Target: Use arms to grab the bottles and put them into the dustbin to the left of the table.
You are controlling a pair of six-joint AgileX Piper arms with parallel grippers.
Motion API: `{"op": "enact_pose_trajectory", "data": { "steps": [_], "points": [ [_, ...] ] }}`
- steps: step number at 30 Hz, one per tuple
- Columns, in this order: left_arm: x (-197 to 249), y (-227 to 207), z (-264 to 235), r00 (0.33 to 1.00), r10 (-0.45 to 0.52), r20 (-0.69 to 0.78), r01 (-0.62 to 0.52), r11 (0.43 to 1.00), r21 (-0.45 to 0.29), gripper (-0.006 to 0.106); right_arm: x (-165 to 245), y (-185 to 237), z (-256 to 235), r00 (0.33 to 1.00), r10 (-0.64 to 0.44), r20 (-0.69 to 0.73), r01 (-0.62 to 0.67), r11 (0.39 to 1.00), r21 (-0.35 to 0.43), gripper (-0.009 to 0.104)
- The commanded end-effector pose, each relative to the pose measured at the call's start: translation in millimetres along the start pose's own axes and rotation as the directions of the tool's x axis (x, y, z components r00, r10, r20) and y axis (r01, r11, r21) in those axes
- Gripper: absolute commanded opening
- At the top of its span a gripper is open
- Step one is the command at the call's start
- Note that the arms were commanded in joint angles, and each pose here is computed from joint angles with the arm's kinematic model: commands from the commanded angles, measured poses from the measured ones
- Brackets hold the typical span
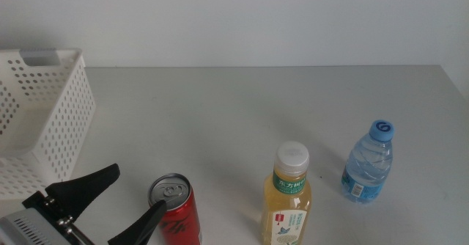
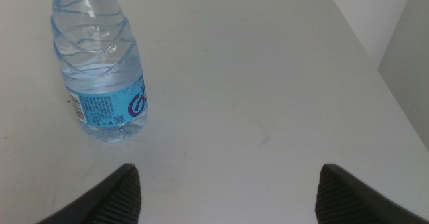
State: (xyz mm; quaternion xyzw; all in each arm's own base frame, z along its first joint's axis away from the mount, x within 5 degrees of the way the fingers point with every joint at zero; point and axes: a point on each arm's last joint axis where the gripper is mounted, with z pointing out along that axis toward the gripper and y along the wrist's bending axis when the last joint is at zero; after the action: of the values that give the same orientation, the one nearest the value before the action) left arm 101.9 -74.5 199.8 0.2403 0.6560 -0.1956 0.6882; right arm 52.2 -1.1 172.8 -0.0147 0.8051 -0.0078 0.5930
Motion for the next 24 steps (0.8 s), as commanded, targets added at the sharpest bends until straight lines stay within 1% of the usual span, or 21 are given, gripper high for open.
{"op": "enact_pose_trajectory", "data": {
  "steps": [1,8,20,24],
  "points": [
    [-6.2,-0.3,-1.2,0.997,-0.020,0.076,0.020,1.000,0.002,0.087,-6.6,-0.3,-1.8,0.996,-0.022,0.085,0.021,1.000,0.006,0.067],
    [-5.2,-0.8,-1.0,0.998,-0.010,0.066,0.009,1.000,0.006,0.087,-6.6,-0.3,-1.8,0.996,-0.022,0.085,0.021,1.000,0.006,0.067],
    [1.6,-1.6,-0.8,0.999,-0.035,-0.010,0.035,0.999,0.014,0.087,-6.6,-0.3,-1.8,0.996,-0.022,0.085,0.021,1.000,0.006,0.067],
    [3.2,-2.9,-0.9,0.999,-0.022,-0.028,0.023,0.999,0.028,0.087,-6.6,-0.3,-1.8,0.996,-0.022,0.085,0.021,1.000,0.006,0.067]
  ]
}}
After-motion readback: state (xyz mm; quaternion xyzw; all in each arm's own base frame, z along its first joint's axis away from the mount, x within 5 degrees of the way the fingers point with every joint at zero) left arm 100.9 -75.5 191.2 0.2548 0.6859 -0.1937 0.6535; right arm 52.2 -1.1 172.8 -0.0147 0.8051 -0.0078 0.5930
